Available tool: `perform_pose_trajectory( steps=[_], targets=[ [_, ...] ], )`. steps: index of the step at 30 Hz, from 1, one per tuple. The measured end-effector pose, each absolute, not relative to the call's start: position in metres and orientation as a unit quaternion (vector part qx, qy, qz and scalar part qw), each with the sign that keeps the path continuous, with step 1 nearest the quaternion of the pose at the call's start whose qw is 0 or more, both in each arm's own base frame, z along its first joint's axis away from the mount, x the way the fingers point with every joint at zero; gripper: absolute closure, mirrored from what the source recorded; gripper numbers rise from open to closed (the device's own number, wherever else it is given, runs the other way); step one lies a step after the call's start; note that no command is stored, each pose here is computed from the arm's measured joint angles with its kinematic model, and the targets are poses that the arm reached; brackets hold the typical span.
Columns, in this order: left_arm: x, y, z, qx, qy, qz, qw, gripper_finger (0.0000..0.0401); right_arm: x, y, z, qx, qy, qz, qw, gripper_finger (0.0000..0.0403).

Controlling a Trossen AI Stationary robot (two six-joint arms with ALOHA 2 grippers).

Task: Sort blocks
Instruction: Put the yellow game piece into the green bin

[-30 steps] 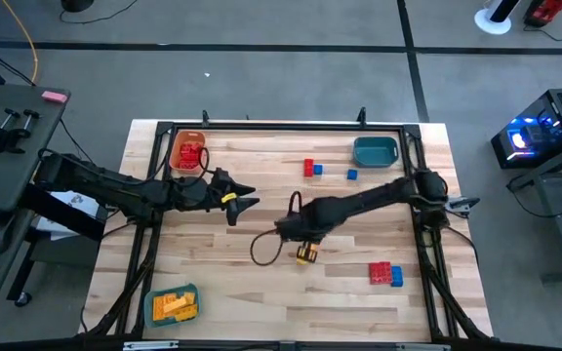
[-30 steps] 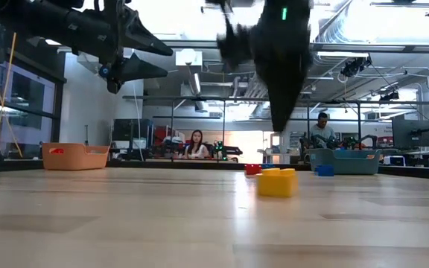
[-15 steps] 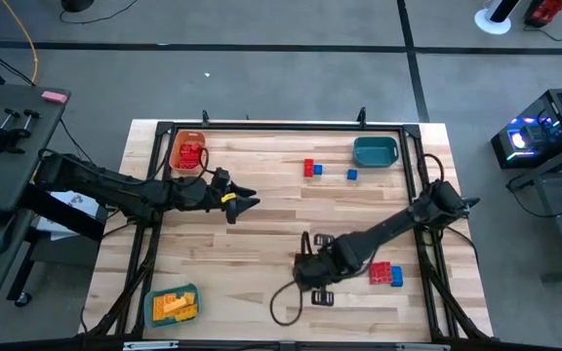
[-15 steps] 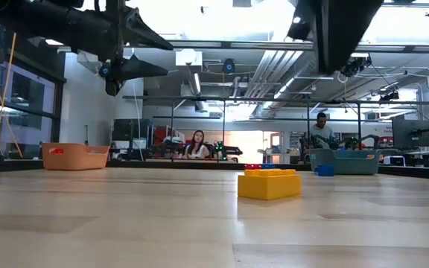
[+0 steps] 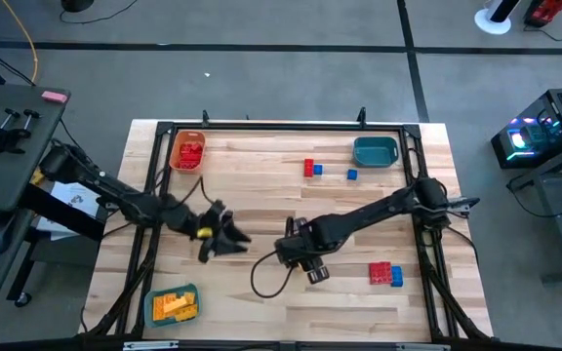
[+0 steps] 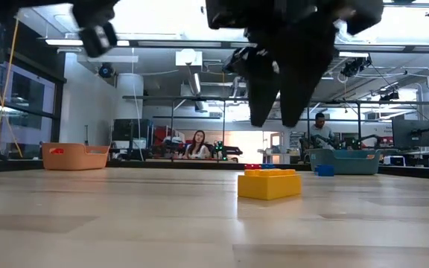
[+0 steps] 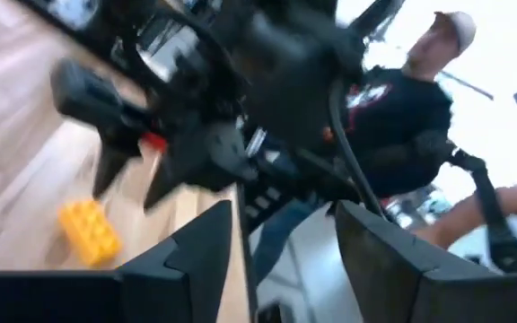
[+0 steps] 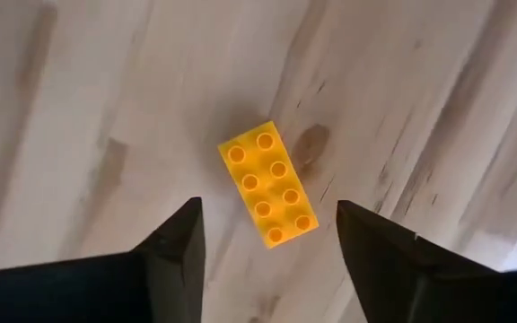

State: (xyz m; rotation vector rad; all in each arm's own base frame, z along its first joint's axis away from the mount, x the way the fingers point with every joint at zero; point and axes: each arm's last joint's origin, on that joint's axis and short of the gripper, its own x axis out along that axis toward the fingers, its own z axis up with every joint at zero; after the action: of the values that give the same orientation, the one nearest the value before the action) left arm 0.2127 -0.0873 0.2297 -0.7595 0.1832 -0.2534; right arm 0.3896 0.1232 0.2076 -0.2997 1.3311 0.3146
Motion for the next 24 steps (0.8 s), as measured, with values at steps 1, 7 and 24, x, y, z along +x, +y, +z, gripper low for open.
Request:
perform_pose_trajectory(
  steps=[1,7,24],
  targets=[
    [0.210,-0.093,0.227,-0.365,0.097,-0.115,0.919,0.0228,0.391,0.122,0.204,-0.150,0.614,0.154,0.760,0.0210],
    [0.192,-0.118,0.213,-0.322,0.135,-0.042,0.936,0.0349,0.396,0.117,0.188,-0.175,0.622,0.197,0.737,0.0203],
    [0.183,-0.124,0.207,-0.315,0.133,0.027,0.939,0.0401,0.403,0.112,0.147,-0.189,0.662,0.208,0.695,0.0226]
  ],
)
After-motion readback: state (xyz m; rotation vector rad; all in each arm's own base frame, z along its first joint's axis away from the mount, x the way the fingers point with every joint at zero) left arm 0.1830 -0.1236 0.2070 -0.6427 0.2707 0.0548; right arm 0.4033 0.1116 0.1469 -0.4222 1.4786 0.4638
